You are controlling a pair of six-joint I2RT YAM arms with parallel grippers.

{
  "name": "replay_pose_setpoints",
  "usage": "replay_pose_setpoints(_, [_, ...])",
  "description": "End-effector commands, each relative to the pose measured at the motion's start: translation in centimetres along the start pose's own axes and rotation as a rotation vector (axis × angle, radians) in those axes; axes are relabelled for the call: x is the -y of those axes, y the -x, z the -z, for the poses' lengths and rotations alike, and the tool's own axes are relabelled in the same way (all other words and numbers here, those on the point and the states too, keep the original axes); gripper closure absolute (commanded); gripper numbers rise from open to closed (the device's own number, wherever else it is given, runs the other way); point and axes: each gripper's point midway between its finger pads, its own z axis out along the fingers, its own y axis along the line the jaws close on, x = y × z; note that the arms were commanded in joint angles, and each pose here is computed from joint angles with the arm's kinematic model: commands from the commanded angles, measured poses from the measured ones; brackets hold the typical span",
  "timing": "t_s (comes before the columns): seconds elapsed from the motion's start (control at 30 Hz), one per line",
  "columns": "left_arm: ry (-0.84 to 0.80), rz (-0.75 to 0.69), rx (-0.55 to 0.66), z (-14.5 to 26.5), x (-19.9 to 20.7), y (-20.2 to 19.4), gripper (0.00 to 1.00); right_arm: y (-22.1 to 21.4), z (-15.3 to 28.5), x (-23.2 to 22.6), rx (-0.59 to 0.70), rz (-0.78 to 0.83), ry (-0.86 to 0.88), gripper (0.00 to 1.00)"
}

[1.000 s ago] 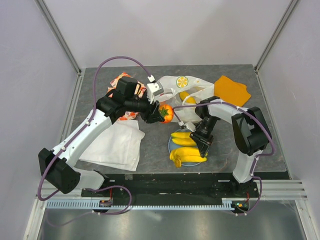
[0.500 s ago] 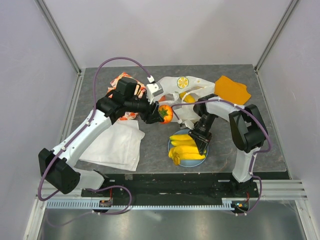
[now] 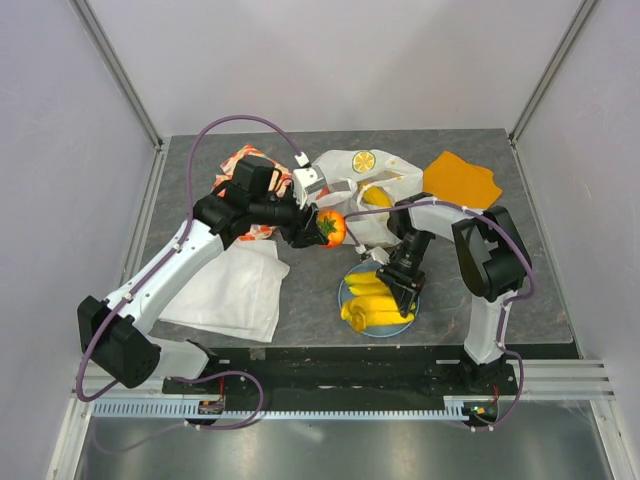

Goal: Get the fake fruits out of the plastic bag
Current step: Adjust the fake fruit on the plate.

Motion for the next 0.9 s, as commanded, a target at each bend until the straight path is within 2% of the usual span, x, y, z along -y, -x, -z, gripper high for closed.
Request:
replay_pose_setpoints(0.0, [-0.002,-0.032,0.052,0.5,0.1,1.5,0.98,-0.4,1.3,-1.0,-0.038,-0.025,0.005,0.17])
replay_pose_setpoints(0.03, [-0.002,-0.034,0.053,0.5,0.1,1.6,0.98,-0.3,1.5,-1.0,-0.028,-0.023,-0.003,0.02])
replay_pose_setpoints(0.3, [-0.011,-0.039,0.067,0.6,0.2,2.2,0.98,1.0,4.3,-1.4,0.054,0.012,-0.113,0.02])
replay_pose_setpoints(0.53, [-0.014,-0.047,0.080,0.6,0.2,3.0,0.98,0.6,4.0,-1.1,0.030,-0.010,-0.119,0.02])
replay_pose_setpoints(0.87, [0.074,-0.052,0.100,2.0,-0.3,3.5,0.98,1.1,10.5,-2.5,0.221,0.101,-0.360,0.02])
